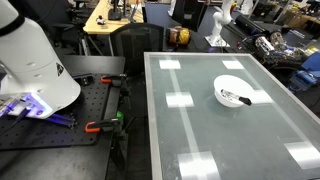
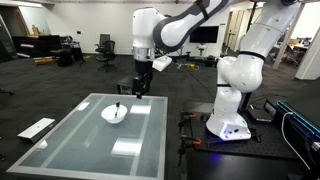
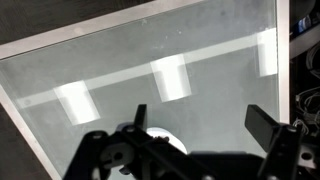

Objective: Take the pen out of the bowl and put it on the table

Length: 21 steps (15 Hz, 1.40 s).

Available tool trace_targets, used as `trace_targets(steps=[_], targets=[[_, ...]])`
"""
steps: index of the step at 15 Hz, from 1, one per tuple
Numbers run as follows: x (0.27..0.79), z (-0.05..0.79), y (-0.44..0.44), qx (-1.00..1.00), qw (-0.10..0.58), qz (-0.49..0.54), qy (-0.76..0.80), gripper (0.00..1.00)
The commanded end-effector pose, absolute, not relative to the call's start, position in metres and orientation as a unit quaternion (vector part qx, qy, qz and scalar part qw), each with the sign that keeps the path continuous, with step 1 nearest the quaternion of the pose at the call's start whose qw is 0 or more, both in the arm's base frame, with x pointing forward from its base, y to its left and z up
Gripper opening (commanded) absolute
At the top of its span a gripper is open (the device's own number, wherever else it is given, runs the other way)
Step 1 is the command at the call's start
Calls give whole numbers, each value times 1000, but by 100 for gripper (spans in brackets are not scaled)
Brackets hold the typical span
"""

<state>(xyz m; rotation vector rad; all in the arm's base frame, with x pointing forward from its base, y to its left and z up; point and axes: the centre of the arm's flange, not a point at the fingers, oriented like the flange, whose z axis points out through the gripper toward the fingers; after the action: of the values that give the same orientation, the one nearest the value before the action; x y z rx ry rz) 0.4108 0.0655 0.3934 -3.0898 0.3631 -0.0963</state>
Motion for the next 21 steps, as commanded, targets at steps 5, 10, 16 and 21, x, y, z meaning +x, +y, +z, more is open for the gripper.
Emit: trace_targets(steps=[5, 10, 16, 21], targets=[[502, 373, 90, -951, -41, -17, 307, 100], [536, 345, 89, -906, -55, -33, 418, 100], [557, 319, 83, -845, -91, -76, 521, 100], [567, 302, 77, -793, -123, -123, 584, 100]])
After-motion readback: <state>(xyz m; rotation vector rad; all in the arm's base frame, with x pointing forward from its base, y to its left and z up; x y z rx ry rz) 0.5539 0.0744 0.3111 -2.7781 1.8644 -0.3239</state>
